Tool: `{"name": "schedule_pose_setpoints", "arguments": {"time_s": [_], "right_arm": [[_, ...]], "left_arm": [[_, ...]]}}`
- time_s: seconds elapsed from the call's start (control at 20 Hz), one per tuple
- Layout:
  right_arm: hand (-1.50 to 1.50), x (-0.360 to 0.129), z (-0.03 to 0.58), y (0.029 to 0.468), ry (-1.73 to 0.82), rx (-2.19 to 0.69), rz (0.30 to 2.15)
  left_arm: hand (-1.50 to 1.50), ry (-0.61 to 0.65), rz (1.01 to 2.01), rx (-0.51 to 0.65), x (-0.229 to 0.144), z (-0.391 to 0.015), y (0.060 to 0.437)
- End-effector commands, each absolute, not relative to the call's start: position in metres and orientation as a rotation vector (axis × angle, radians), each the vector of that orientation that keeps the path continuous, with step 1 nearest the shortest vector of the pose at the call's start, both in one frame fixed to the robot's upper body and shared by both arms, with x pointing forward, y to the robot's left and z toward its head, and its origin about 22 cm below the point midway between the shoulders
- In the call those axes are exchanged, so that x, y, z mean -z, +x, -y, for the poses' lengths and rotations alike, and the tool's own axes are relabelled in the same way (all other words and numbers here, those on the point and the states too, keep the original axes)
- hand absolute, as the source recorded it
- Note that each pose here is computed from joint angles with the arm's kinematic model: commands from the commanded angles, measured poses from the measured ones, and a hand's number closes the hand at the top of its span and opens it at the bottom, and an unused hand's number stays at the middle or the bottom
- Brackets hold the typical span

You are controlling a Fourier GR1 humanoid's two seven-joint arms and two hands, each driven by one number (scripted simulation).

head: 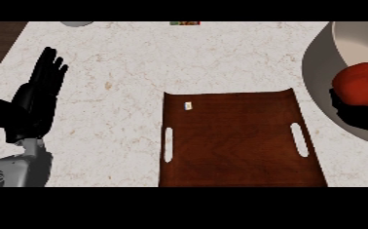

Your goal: Pick the bell pepper from the tray and place it in the pot

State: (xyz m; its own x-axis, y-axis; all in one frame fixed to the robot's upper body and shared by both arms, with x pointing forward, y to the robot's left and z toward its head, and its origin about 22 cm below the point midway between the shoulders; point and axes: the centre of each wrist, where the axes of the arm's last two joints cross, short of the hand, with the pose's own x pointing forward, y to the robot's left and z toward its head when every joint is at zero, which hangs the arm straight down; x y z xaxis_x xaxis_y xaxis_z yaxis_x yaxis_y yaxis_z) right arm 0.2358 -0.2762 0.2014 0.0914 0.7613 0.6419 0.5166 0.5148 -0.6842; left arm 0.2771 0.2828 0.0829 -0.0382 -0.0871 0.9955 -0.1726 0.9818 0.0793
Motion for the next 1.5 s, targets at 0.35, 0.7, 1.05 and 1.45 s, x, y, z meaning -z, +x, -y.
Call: {"name": "schedule_pose_setpoints", "arguments": {"time_s": [0.35,0.7,1.05,1.45], "right_arm": [[1.5,-0.172,0.375,0.292,-1.023,-0.04,1.583],[1.5,-0.138,0.417,0.298,-1.564,-0.369,1.285],[1.5,-0.091,0.445,0.333,-1.506,-0.396,1.258],[-1.5,-0.08,0.457,0.339,-1.187,-0.218,1.24]], "left_arm": [[0.0,0.196,1.601,-0.072,-0.074,-0.269,0.277],[0.0,0.169,1.62,-0.056,-0.09,-0.273,0.285],[0.0,0.173,1.615,-0.06,-0.083,-0.279,0.299],[0.0,0.171,1.623,-0.047,-0.089,-0.272,0.294]]}}
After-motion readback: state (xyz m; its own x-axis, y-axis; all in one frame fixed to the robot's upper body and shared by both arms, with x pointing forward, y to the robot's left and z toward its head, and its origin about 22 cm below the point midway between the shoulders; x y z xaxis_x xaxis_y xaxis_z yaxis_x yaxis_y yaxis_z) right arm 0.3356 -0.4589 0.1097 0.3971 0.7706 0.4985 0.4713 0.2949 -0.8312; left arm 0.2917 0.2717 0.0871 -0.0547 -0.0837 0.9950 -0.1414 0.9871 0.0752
